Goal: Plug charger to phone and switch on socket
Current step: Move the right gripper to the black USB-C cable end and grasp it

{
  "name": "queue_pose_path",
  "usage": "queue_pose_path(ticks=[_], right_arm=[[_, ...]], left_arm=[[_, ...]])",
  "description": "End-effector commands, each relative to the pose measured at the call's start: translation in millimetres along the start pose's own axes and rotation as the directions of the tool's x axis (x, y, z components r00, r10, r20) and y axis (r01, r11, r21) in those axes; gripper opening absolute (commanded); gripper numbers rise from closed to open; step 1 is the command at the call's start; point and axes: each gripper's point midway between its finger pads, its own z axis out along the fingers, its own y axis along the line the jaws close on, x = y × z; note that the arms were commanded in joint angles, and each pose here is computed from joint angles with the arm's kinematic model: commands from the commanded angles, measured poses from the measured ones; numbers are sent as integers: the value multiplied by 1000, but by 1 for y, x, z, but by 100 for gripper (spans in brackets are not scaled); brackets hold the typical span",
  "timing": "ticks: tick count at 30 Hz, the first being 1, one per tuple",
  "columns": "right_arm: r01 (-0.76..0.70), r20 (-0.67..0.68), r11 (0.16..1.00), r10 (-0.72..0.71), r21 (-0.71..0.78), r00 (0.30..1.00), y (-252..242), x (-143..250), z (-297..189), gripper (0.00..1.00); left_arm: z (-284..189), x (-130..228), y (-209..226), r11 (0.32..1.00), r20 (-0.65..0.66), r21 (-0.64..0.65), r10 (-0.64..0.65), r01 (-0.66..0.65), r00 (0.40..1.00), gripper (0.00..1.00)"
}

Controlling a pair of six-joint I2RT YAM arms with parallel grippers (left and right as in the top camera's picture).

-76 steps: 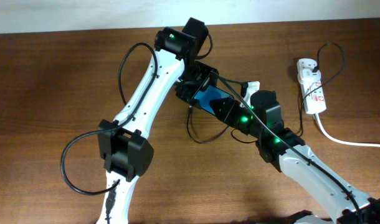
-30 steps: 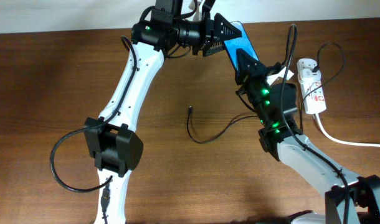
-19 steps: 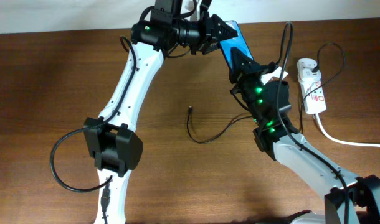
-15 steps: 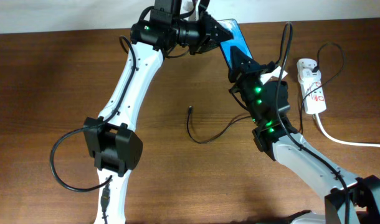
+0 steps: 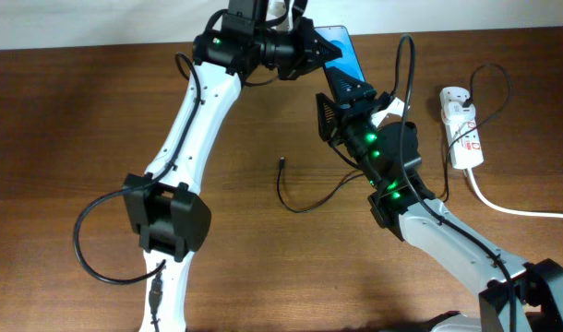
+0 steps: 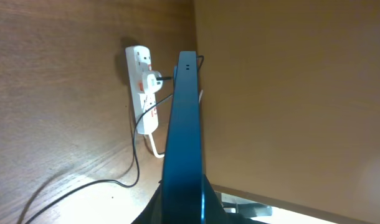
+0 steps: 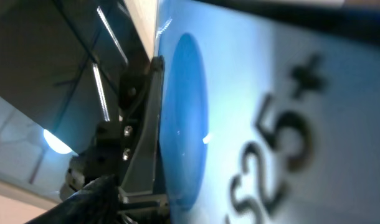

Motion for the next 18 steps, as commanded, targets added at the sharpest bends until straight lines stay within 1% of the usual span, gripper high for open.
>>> queue_pose_path(ticks=[1, 3, 4, 6, 7, 9, 10, 11, 12, 13, 14, 15, 16, 17, 18], right_arm=[[161, -51, 987, -159, 23, 986, -7, 9, 1, 100], [162, -95, 976, -149, 149, 984, -39, 11, -2, 98], [223, -138, 953, -197, 206, 971, -55, 14, -5, 98], [326, -238, 897, -261, 298, 936, -86, 20, -16, 98], [407, -318, 834, -298, 372, 900, -112, 21, -28, 98], [499, -416, 708, -309, 500, 855, -155, 16, -56, 98], [583, -491, 621, -340, 524, 802, -172, 13, -72, 98], [624, -527, 587, -357, 516, 772, -178, 13, -77, 99], [720, -608, 521, -407, 457, 681, -183, 14, -84, 100], [765, -652, 506, -430, 398, 624, -183, 19, -84, 87], [787, -693, 495, -419, 367, 587, -182, 24, -87, 75], [805, -711, 476, -422, 354, 563, -179, 25, -87, 71], [836, -738, 440, -433, 328, 517, -167, 27, -84, 67], [868, -756, 372, -447, 328, 478, -150, 23, -80, 66], [890, -773, 323, -453, 323, 445, -134, 21, -72, 67]], left_arm=[[-30, -24, 6, 999, 71, -13, 40, -39, 997, 0], [-58, -47, 24, 999, 138, -37, 24, -19, 990, 0], [-75, -59, 33, 999, 169, -42, 14, -7, 985, 0], [-95, -67, 42, 999, 183, -35, 12, -6, 983, 0], [-111, -68, 44, 1000, 169, -4, 27, -27, 985, 0], [-133, -71, 53, 1000, 170, 14, 18, -21, 985, 0], [-148, -74, 61, 1000, 178, 18, 12, -16, 984, 0], [-156, -75, 64, 1000, 181, 23, 15, -20, 983, 0], [-168, -75, 62, 997, 175, 57, 42, -53, 984, 0], [-173, -75, 61, 995, 173, 72, 62, -75, 983, 0], [-180, -72, 58, 988, 162, 105, 98, -116, 982, 0], [-185, -71, 56, 984, 158, 127, 102, -123, 982, 0], [-191, -72, 56, 982, 161, 140, 104, -128, 981, 0], [-201, -76, 59, 982, 177, 140, 102, -128, 979, 0], [-213, -77, 61, 980, 186, 155, 96, -126, 978, 0]])
